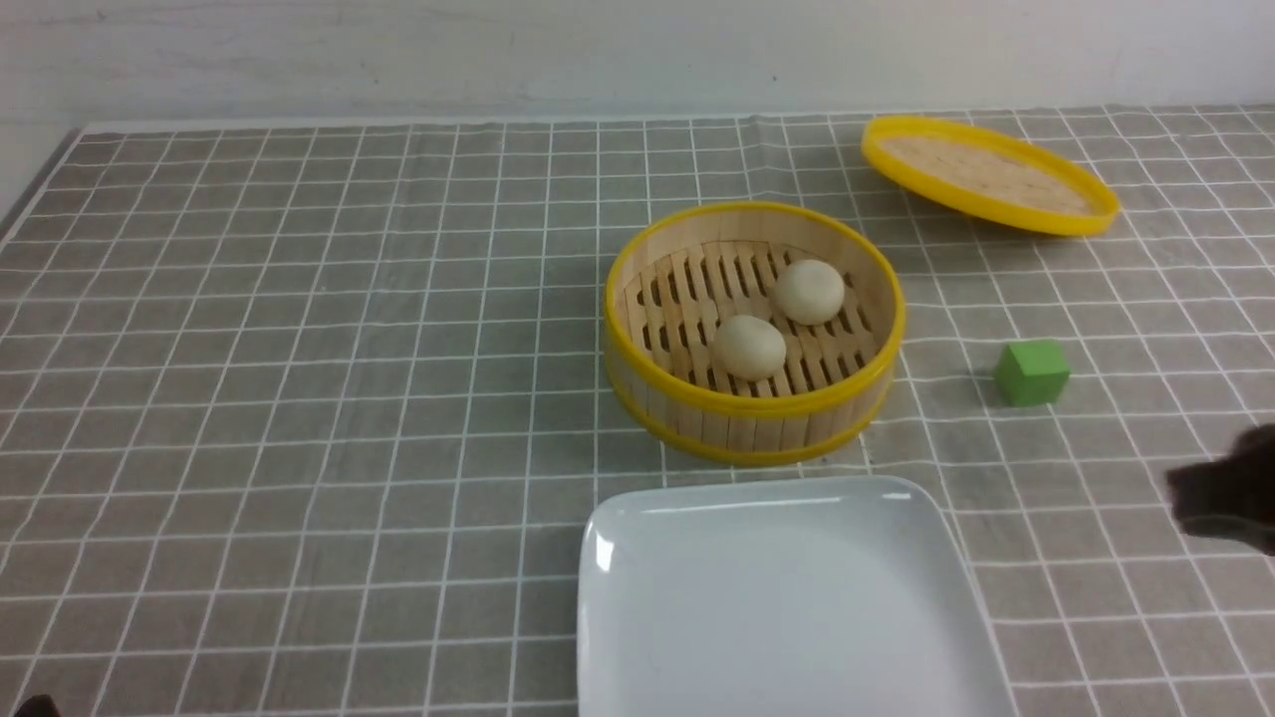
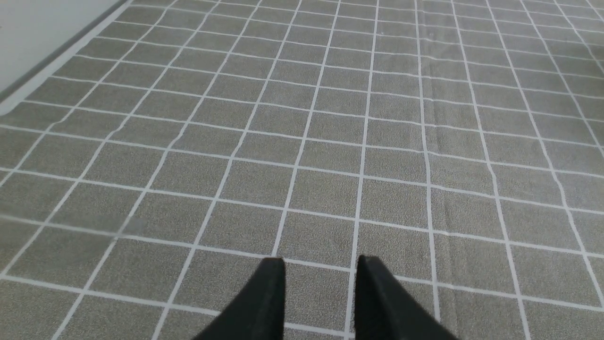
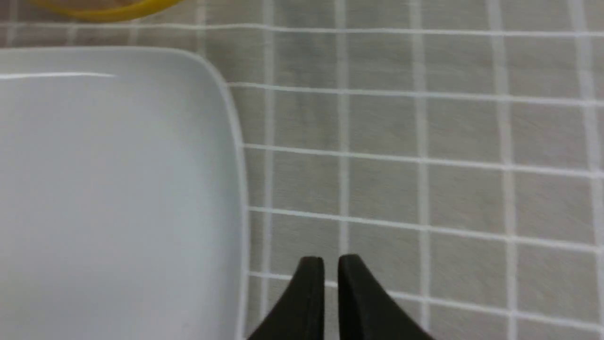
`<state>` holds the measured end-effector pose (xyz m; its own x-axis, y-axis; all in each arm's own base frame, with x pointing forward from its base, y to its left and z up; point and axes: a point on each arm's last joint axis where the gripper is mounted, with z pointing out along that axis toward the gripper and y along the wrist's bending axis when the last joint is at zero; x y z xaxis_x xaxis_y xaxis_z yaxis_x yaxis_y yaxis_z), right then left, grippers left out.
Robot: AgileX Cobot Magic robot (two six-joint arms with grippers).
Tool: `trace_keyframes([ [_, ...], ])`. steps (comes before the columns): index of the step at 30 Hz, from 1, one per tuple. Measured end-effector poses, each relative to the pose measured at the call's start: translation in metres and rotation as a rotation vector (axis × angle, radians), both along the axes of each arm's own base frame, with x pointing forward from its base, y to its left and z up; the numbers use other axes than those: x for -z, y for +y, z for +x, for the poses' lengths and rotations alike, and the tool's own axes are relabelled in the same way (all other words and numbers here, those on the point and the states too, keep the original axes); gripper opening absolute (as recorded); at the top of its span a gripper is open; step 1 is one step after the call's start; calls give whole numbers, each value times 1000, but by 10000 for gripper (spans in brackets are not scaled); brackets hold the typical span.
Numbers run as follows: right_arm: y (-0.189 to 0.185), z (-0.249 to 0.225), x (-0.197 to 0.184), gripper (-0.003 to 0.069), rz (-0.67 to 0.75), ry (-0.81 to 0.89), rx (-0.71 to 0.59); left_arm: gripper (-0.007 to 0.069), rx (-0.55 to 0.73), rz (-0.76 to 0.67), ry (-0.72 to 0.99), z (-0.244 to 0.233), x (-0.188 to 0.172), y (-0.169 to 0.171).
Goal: Put the steamed buns into the plate on the grey tablecloth.
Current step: 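Reach toward a bun in the bamboo steamer with the right gripper, then move the steamed bun from the bamboo steamer onto the white plate with the right gripper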
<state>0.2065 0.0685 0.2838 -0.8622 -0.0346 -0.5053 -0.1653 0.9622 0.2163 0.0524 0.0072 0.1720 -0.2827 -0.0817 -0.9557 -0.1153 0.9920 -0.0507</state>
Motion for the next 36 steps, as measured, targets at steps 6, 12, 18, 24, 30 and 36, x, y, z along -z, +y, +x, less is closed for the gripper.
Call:
trace_keyframes([
  [6,73,81,8,272,-16,39,-217,241,0,0,0,0,0,0],
  [12,118,158,26,402,-57,94,-272,241,0,1,0,0,0,0],
  [18,138,202,35,413,-83,112,-296,241,0,1,0,0,0,0],
  [24,149,227,69,368,-92,132,-295,241,0,1,0,0,0,0],
  [30,148,224,67,29,-110,161,-326,241,0,1,0,0,0,0],
  [36,130,186,-17,17,-126,127,-376,241,0,2,0,0,0,0],
])
